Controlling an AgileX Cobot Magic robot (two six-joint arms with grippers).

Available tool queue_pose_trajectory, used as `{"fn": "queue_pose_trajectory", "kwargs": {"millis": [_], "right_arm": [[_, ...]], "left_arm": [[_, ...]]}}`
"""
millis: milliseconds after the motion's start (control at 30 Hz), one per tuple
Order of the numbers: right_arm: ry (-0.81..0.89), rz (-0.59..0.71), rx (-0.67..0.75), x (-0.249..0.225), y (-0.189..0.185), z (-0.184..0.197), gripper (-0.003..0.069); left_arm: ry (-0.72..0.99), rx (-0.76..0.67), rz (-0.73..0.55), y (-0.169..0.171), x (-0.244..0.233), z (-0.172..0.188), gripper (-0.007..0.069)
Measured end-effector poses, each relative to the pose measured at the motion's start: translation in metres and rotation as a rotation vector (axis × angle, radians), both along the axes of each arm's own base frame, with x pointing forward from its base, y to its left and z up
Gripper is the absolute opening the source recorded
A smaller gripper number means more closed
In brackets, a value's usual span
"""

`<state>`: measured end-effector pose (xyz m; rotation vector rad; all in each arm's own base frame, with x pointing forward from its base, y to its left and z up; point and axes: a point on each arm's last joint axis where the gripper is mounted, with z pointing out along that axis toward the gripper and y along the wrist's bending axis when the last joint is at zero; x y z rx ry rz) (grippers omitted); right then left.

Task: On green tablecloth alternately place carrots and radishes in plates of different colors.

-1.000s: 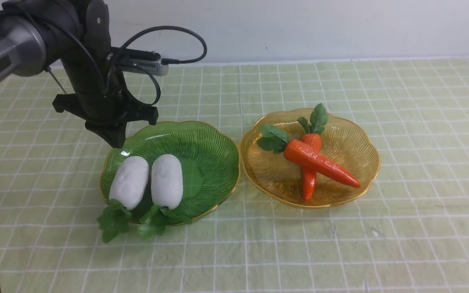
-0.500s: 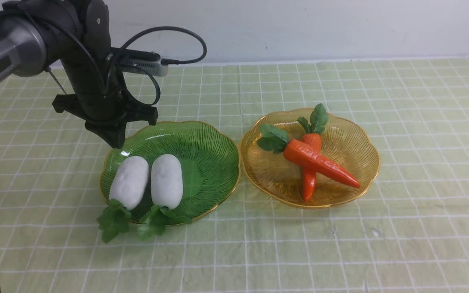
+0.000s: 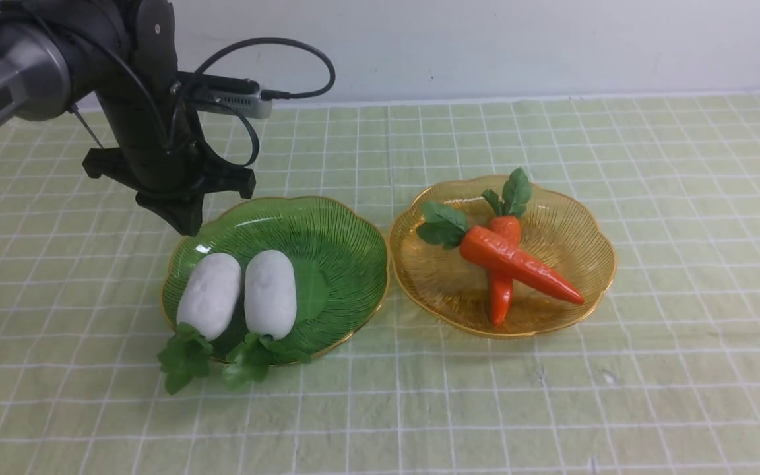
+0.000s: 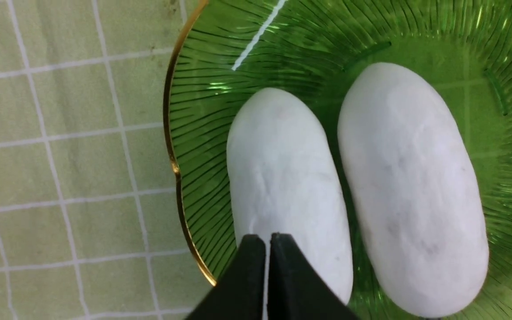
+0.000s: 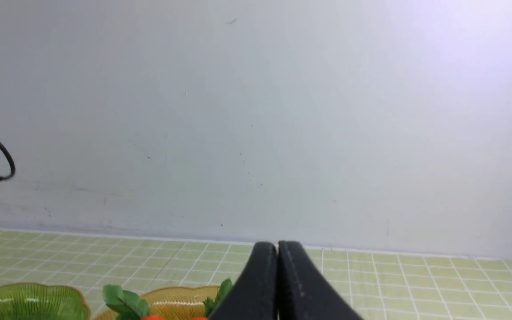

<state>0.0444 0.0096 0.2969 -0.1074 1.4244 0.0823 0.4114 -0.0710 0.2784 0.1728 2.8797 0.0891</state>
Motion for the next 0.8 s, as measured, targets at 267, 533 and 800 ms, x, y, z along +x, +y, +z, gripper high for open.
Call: {"fn": "queue_pose_trajectory", "kwargs": {"millis": [267, 533, 800], "right_arm": [[0.086, -0.083, -0.321, 0.005, -0.005, -0.062, -0.0013], [0.241, -0.070, -0.415, 0.012, -0.006, -0.111, -0.0013], [0.268, -0.063, -0.426, 0.011, -0.006, -0.114, -0.0013]], "left_arm": [[-0.124, -0.024, 0.000, 0.005, -0.024, 0.053, -0.0008], [-0.270, -0.073, 0.000, 0.010, -0.062, 0.112, -0.0008], [-0.469, -0.148, -0.007, 0.021, -0.132, 0.184, -0.0008]]}}
